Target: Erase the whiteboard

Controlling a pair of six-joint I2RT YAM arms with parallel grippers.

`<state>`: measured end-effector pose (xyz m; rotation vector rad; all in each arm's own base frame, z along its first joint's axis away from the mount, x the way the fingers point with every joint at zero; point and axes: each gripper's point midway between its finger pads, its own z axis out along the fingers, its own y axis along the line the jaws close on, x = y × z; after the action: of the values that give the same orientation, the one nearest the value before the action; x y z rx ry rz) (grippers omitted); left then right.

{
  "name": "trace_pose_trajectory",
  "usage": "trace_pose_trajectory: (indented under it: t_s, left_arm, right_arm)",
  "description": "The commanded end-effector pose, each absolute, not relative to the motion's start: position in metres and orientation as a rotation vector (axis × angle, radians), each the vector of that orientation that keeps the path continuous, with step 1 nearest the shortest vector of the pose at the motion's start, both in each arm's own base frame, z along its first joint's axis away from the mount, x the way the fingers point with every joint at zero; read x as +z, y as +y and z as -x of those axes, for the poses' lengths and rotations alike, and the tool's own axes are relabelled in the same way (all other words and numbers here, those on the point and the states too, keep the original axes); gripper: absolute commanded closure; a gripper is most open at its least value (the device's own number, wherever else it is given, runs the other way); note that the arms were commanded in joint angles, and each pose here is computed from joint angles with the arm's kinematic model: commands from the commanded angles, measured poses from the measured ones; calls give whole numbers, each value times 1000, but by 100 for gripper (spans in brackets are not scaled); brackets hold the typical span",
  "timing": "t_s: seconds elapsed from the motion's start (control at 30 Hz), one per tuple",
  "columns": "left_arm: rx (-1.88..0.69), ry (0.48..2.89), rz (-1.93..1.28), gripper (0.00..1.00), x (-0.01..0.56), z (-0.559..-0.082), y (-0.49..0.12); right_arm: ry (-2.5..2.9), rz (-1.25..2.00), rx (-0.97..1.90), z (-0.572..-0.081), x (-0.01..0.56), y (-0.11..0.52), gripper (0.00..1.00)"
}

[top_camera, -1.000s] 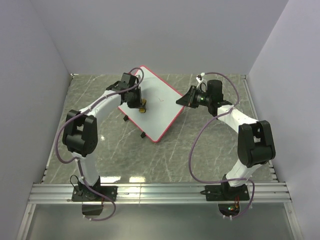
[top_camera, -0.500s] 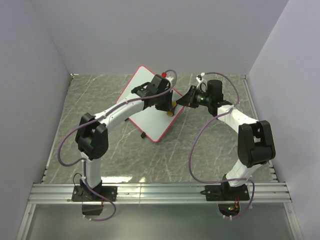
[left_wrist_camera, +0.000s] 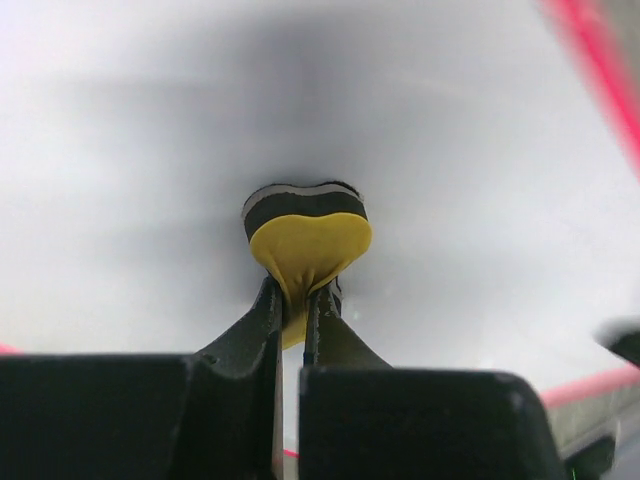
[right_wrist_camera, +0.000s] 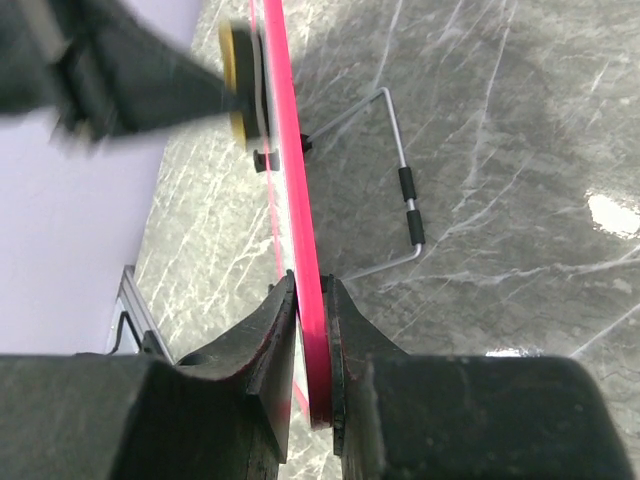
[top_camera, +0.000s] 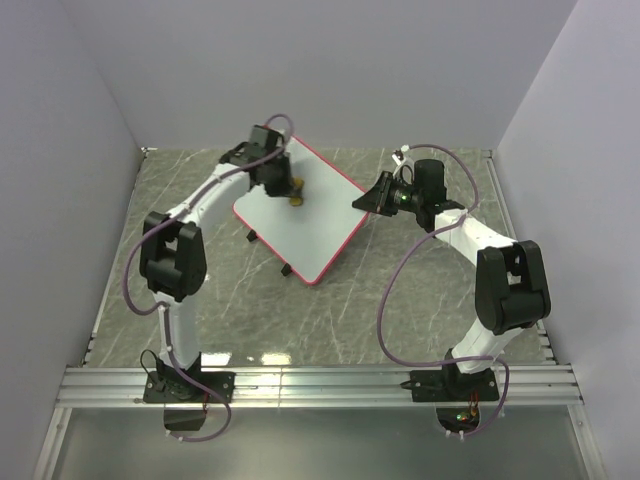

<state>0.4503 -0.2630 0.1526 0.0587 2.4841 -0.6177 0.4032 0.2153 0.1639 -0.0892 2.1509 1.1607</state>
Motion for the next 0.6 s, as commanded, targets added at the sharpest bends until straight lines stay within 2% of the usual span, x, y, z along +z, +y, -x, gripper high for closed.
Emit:
trace_pose_trajectory:
  t_s: [0.0, 0.17, 0.57]
  left_arm:
    - [-412, 2500, 150, 100, 103, -489, -192]
    - [-408, 2507, 142, 100, 98, -488, -184]
    - [-653, 2414, -224, 100, 162, -432, -315]
  right_arm:
    - [2393, 105, 1089, -369, 106, 218, 100]
    - [2396, 112, 1082, -375, 108, 217, 100]
    - [2386, 95, 1093, -381, 109, 220, 100]
